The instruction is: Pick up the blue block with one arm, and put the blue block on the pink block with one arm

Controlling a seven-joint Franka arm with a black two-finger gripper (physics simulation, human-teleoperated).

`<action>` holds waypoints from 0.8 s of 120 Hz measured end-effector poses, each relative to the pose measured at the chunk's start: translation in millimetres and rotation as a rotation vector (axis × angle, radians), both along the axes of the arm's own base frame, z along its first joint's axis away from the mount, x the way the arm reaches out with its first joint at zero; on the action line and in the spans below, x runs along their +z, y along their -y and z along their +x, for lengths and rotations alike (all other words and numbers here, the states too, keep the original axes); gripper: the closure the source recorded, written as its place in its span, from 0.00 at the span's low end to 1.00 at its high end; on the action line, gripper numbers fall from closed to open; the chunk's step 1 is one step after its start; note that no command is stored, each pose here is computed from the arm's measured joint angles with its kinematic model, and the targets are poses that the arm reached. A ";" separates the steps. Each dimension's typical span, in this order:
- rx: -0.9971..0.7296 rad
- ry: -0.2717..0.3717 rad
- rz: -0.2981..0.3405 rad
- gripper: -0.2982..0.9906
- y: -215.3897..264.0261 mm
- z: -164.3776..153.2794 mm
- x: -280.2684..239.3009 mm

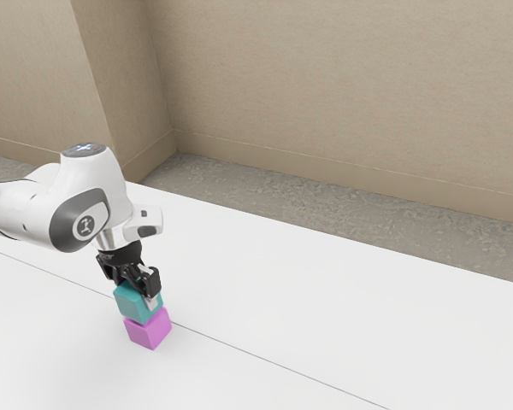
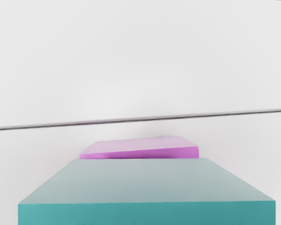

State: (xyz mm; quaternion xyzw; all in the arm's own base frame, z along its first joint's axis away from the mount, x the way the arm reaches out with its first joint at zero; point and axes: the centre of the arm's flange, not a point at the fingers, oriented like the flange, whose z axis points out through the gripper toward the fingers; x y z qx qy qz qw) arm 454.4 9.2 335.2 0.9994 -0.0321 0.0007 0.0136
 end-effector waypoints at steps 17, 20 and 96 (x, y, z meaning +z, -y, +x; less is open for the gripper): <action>-0.001 0.000 0.000 0.48 0.3 0.1 0.1; -0.001 0.000 0.000 0.48 0.4 0.1 0.1; -0.054 0.258 -0.012 0.29 18.0 6.9 185.5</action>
